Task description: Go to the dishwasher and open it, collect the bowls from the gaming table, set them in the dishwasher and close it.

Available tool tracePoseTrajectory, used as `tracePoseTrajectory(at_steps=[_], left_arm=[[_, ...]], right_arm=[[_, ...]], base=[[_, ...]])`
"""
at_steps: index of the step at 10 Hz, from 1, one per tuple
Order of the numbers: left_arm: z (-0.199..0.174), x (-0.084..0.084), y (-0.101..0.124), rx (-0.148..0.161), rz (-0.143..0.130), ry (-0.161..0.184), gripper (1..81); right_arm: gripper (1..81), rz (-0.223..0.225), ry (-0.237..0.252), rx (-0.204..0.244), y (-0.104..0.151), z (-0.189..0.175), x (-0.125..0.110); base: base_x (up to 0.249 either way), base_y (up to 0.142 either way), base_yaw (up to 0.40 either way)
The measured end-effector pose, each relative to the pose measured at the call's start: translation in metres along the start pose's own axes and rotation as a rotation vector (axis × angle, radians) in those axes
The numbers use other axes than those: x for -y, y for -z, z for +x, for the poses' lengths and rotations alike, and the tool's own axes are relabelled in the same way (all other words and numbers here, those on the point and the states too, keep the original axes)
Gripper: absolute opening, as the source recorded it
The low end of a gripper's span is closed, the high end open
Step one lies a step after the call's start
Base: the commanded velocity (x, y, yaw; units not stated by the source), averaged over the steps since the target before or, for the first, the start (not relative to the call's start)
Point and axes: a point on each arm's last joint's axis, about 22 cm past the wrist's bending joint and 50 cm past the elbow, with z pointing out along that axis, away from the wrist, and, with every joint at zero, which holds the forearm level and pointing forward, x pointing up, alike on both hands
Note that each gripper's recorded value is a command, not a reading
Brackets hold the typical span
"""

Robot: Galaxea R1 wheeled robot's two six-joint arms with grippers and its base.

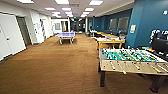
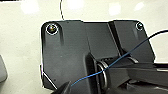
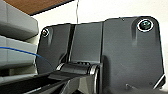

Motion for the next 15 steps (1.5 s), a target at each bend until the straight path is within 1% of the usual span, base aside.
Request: tracePoseTrajectory(at_steps=[5,7,8,9,10,11,12,13,14,15], left_arm=[[0.0,0.0,0.0,0.0,0.0,0.0,81.1],[-0.001,0.0,0.0,0.002,0.001,0.0,81.1],[-0.015,-0.001,0.002,0.015,0.0,0.004,81.1],[-0.017,-0.001,0.002,0.023,-0.001,0.006,81.1],[-0.003,0.0,0.0,0.008,0.0,0.003,81.1],[0.01,0.001,-0.001,-0.014,0.001,-0.002,81.1],[0.008,0.002,0.0,-0.01,0.002,-0.002,81.1],[-0.003,0.0,0.0,0.006,0.0,0.002,81.1],[-0.007,0.0,0.001,0.012,0.0,0.004,81.1],[-0.004,0.0,0.0,0.008,0.0,0.003,81.1]], right_arm=[[81.1,0.0,0.0,0.0,0.0,0.0,0.0],[81.1,0.0,-0.001,0.002,0.0,-0.001,0.0],[81.1,-0.001,-0.006,0.014,0.001,-0.014,0.0],[81.1,0.0,-0.008,0.017,0.001,-0.015,0.0],[81.1,0.0,-0.003,0.002,0.0,0.001,0.0],[81.1,0.0,0.001,-0.014,-0.001,0.01,0.0],[81.1,0.001,0.0,-0.011,-0.001,0.008,0.0],[81.1,0.0,-0.005,0.005,0.0,-0.003,0.0],[81.1,0.0,-0.006,0.009,0.0,-0.005,0.0],[81.1,0.0,-0.005,0.006,0.0,-0.003,0.0]], base=[[0.0,0.0,0.0],[0.093,0.0,0.0],[0.126,0.0,0.0],[0.132,0.0,0.0],[0.132,0.0,0.0],[0.132,0.0,0.0],[0.132,0.0,0.0],[0.135,0.0,0.0],[0.138,0.0,0.0],[0.151,0.0,0.0]])
